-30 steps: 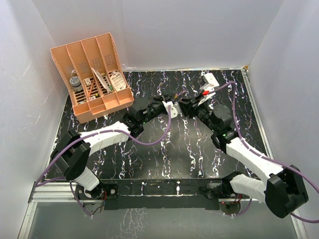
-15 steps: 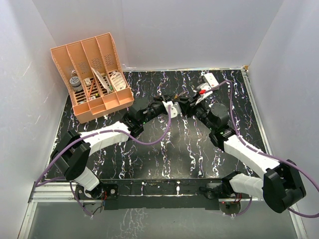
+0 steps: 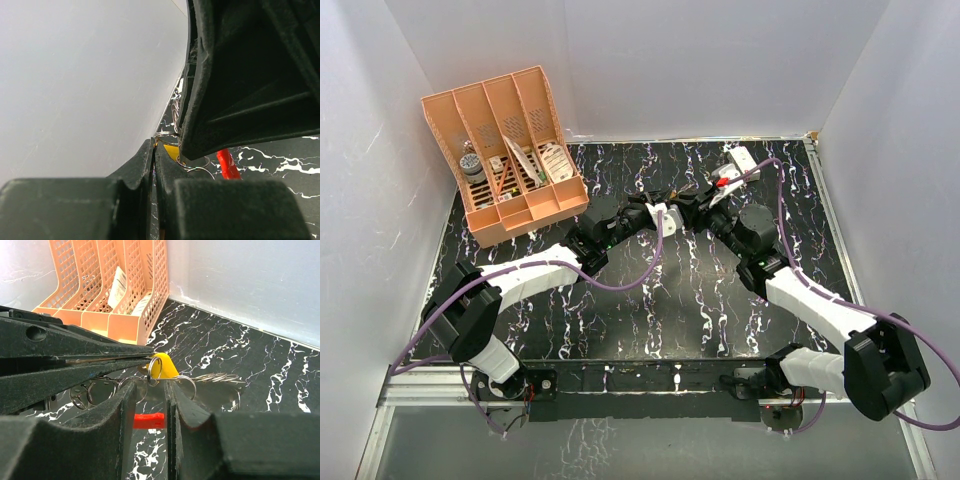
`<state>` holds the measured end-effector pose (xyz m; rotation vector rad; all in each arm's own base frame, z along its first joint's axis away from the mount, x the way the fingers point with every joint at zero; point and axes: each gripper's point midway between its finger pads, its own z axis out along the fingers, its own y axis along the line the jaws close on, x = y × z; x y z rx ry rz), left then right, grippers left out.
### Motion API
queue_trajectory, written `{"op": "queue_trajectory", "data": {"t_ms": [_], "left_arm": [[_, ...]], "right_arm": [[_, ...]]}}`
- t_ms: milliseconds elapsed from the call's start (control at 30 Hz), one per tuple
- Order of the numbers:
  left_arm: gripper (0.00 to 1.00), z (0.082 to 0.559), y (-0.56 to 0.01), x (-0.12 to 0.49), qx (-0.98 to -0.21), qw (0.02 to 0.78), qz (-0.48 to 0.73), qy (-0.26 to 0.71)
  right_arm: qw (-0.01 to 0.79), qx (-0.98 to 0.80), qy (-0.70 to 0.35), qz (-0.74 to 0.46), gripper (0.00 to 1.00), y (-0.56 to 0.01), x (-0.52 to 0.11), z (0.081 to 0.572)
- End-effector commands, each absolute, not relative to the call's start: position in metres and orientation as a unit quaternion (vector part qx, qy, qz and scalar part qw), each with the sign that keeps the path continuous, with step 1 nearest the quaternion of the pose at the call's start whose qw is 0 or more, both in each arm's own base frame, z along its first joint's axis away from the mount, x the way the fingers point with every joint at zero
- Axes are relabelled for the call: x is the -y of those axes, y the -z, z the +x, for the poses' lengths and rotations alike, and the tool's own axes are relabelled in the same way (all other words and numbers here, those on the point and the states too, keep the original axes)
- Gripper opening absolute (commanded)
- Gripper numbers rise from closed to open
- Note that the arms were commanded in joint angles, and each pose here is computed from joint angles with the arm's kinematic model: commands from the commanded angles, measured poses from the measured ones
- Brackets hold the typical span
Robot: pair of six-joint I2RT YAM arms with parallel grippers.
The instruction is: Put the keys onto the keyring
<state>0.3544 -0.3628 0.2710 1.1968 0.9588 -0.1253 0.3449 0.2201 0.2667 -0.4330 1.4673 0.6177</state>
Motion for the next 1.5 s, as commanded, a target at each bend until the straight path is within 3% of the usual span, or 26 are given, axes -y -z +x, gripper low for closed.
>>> {"op": "queue_trajectory", "data": {"t_ms": [0,667,933,1467], "left_arm": [[0.0,0.347,-0.311,0.357,-0.402,0.753,0.517,0.062],[0.0,0.345,-0.309,0.356,-0.405,0.751,0.518,0.064],[0.0,0.346,-0.309,0.356,-0.405,0.751,0.518,0.06],[0.0,0.347,-0.308,0.354,-0.394,0.747,0.534,0.038]], "right_arm": [[0.725,-0.604,-0.271,-0.188,0.26,-0.312,-0.221,0.351],[0.729,-0.602,-0.263,-0.191,0.21,-0.313,-0.223,0.359],[0.728,-0.604,-0.26,-0.193,0.0,-0.314,-0.222,0.359],[0.661,-0.674,-0.251,-0.213,0.0,-0.335,-0.229,0.366]]}}
